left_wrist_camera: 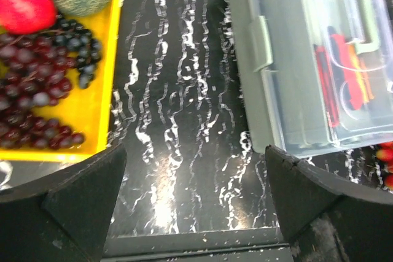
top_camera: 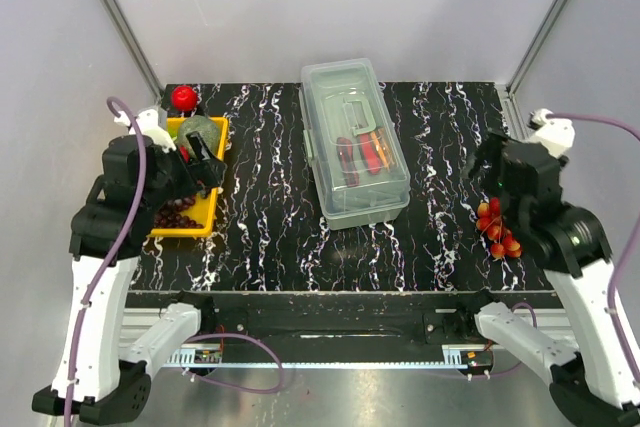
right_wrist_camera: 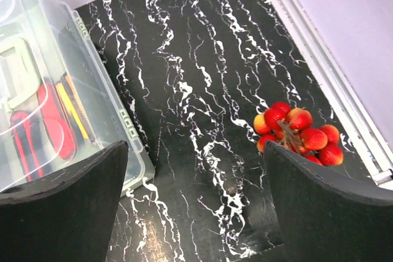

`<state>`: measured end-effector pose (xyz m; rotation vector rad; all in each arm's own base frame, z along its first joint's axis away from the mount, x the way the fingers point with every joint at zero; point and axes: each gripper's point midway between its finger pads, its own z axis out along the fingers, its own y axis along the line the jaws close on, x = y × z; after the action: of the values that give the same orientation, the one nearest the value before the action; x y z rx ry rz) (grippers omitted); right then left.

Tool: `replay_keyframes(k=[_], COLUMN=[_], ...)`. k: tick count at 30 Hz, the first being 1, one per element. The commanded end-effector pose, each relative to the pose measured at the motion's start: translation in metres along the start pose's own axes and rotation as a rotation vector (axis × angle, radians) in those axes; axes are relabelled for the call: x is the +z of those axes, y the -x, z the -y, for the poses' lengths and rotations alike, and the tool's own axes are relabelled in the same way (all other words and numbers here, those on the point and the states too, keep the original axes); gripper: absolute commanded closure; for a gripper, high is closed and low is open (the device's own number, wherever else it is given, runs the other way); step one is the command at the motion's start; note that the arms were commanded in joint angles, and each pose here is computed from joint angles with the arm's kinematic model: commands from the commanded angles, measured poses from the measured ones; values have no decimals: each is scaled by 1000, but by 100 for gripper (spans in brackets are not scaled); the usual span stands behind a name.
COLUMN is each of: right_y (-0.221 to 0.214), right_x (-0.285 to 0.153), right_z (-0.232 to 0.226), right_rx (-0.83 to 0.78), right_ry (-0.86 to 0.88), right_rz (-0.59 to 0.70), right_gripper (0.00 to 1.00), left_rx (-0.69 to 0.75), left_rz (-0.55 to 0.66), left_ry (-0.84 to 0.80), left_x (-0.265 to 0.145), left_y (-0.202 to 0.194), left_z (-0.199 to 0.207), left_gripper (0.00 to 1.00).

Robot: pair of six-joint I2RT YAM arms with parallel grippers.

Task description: Pack the tool kit

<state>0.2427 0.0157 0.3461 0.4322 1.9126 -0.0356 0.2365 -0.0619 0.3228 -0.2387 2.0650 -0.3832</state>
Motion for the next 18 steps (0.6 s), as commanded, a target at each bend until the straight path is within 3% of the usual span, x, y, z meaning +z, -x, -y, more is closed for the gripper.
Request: replay_keyframes(k=[1,2,9,18], right_y=[13,16,35,44], right_x=[-29,-33,-55,-75], right_z=[33,33,50,62], right_rx=[52,43,52,85], right_ry=[-33,-19,-21,2], right_rz=[99,110,194,253], right_gripper=[5,4,5,4], left_rx=[66,68,26,-2], left_rz=[-77,-74,20,79], left_ry=[189,225,66,67], left_x=[-30,-33,-50,-67], left_y=[4,2,5,25], left_z=[-28,-32,-8,-3], left_gripper=[1,1,1,1])
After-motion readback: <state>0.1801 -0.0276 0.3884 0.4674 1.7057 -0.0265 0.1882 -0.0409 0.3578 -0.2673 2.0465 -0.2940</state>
